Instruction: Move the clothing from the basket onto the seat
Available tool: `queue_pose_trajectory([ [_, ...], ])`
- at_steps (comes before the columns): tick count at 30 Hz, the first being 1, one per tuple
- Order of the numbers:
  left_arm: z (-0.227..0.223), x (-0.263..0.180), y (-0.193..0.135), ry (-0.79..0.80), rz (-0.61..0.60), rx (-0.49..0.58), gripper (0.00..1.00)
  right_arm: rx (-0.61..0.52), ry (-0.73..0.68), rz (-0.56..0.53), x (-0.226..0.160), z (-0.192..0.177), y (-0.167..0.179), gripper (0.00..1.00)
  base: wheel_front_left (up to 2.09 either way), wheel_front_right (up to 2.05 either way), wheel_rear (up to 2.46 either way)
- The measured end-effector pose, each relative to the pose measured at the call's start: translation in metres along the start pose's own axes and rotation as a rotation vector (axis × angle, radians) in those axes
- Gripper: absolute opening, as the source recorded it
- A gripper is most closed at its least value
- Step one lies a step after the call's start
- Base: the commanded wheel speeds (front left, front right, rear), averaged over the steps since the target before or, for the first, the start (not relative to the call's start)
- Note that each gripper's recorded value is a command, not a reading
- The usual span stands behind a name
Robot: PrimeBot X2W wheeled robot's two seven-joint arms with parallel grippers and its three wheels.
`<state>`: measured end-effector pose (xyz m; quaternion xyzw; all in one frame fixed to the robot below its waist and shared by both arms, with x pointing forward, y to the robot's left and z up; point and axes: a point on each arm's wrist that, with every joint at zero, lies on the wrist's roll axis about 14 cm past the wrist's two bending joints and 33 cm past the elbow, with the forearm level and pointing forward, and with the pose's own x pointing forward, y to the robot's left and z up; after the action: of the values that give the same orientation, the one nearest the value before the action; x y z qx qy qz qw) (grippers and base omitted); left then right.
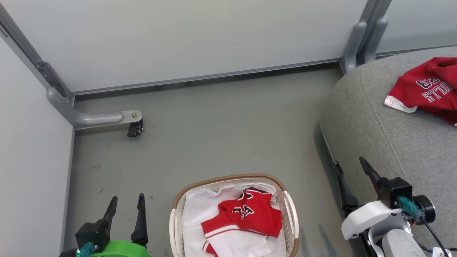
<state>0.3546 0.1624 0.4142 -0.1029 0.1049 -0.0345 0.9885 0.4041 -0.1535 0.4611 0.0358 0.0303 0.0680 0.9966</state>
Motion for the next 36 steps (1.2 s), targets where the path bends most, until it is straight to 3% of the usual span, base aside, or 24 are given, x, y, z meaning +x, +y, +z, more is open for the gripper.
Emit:
queue_pose_trajectory([
  [10,-0.008,0.018,-0.022,0.03,-0.067,-0.015,1.0,0.022,-0.016,-0.005,0.011,0.004,-0.003,1.0,0.0,0.0,0.0],
  [20,-0.034,0.074,-0.082,0.117,-0.258,-0.028,1.0,0.026,-0.045,0.004,0.046,0.007,-0.007,1.0,0.0,0.0,0.0],
  [36,-0.163,0.104,-0.142,0.495,-0.541,-0.03,1.0,0.075,-0.013,-0.019,0.088,-0.026,-0.028,1.0,0.0,0.0,0.0],
])
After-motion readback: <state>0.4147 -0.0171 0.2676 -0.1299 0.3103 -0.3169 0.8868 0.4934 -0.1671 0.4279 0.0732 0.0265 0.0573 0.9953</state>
